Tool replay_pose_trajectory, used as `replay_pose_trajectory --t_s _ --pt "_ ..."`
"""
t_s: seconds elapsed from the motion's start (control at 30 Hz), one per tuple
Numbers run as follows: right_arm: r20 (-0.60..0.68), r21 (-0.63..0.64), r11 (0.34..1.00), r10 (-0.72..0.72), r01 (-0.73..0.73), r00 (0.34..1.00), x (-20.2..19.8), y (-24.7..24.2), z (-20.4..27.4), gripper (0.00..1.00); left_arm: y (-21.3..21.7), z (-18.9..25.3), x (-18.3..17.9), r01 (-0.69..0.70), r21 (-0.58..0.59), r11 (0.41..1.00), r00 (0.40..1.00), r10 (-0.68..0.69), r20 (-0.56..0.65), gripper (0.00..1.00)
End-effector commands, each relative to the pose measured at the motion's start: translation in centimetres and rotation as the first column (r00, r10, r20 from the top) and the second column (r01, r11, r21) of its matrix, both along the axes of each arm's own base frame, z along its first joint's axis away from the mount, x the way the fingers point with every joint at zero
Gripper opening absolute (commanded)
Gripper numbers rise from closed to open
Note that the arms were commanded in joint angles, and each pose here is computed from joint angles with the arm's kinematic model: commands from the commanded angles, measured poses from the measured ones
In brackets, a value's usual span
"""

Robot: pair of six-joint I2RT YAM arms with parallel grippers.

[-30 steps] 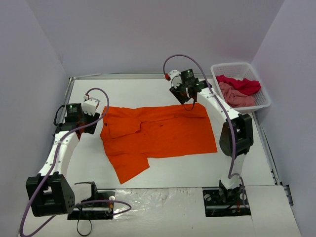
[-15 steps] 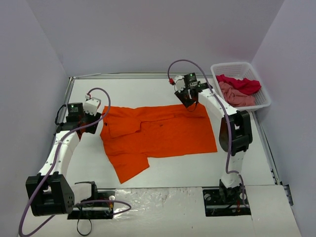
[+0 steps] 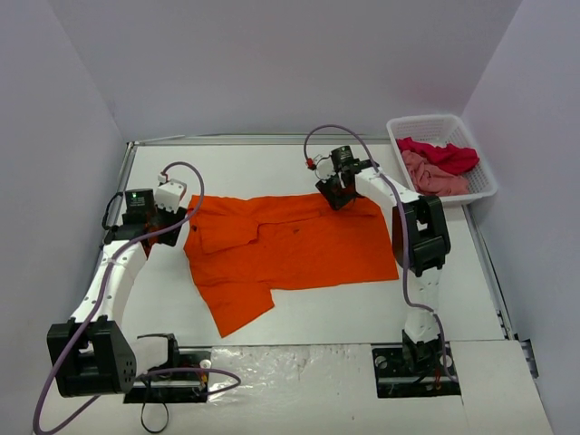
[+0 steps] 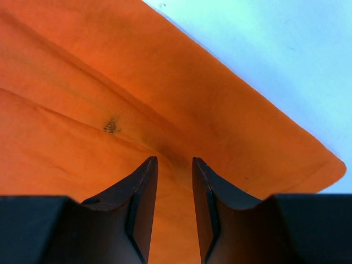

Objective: Fold and stack the t-shirts
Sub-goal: Fold the flattened tshirt in 1/3 of the way

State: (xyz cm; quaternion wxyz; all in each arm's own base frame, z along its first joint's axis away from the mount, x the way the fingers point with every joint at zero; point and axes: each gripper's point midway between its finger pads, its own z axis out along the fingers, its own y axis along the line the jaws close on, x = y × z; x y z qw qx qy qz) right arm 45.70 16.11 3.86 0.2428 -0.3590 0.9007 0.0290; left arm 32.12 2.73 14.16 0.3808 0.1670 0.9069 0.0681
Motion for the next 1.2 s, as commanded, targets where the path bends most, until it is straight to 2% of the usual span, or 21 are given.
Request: replay_pose_trajectory --t_s 0.0,0.6,1.17 --pt "-0.013 0.042 0.999 0.006 -0.005 1.0 0.0 1.0 0.5 0.28 -0.1 0.3 0.0 -0.009 -0.002 1.0 1.0 0.009 0.01 0.55" --pt "-0.029 0.1 0.992 0.079 -0.076 0.996 -1.2 3.1 1.0 0.26 -0.1 0.2 -0.1 -0.01 -0.002 1.0 1.0 0.01 0.007 0.55" --pt "-0.06 0.077 0.995 0.073 -0.069 0.996 -0.8 3.0 -1.1 0.25 0.0 0.0 0.0 -0.012 -0.002 1.0 1.0 0.012 0.002 0.55"
